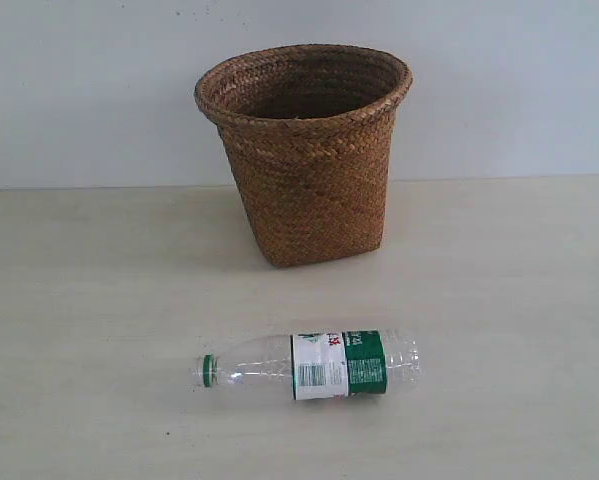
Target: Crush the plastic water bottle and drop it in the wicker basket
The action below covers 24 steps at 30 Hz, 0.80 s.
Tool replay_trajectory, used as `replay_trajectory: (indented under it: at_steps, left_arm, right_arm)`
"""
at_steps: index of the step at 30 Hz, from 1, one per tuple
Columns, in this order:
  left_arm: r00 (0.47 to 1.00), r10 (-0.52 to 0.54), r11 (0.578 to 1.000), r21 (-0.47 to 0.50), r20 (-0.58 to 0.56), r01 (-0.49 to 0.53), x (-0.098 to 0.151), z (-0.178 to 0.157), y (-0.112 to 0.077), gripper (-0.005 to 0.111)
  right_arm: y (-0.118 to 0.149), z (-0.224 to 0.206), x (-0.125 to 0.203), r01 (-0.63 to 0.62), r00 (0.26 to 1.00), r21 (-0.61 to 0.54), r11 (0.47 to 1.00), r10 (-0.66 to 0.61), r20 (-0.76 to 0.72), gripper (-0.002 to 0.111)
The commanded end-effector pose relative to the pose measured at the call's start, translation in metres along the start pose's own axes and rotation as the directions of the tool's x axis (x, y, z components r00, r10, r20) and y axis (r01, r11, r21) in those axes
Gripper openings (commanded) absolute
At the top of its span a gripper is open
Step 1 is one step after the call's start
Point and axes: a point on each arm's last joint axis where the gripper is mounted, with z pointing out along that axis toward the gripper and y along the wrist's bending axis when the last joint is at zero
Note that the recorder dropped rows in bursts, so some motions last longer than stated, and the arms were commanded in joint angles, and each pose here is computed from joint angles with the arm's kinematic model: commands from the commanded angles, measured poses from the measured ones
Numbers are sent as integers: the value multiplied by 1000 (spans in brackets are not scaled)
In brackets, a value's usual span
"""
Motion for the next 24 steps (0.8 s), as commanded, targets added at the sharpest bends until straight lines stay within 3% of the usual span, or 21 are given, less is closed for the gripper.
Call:
replay_trajectory:
  at_steps: [1, 4, 7, 12, 20, 24]
  left_arm:
    - [980, -116, 993, 7, 159, 117, -13, -1, 1, 4]
    - [944, -190, 982, 36, 271, 187, -24, -4, 2, 4]
    - [928, -205, 979, 53, 310, 198, -30, -5, 1, 4]
    - [915, -213, 977, 71, 341, 201, -61, -2, -7, 4]
    - [954, -196, 981, 33, 228, 193, -110, 45, -20, 4]
    - [990, -68, 998, 15, 121, 67, -125, 78, -27, 4]
  right_arm:
    - [-1, -3, -20, -110, 969, -17, 994, 111, 219, 0]
    - [-1, -6, -31, -200, 920, -59, 978, 208, 332, 0]
    - [-1, -7, -35, -181, 908, -65, 981, 192, 372, 0]
    - [5, -14, -71, -165, 895, -83, 983, 184, 405, 0]
    - [15, 3, -128, -100, 930, -52, 994, 112, 350, 0]
    - [18, 26, -148, -51, 967, -24, 998, 56, 250, 0]
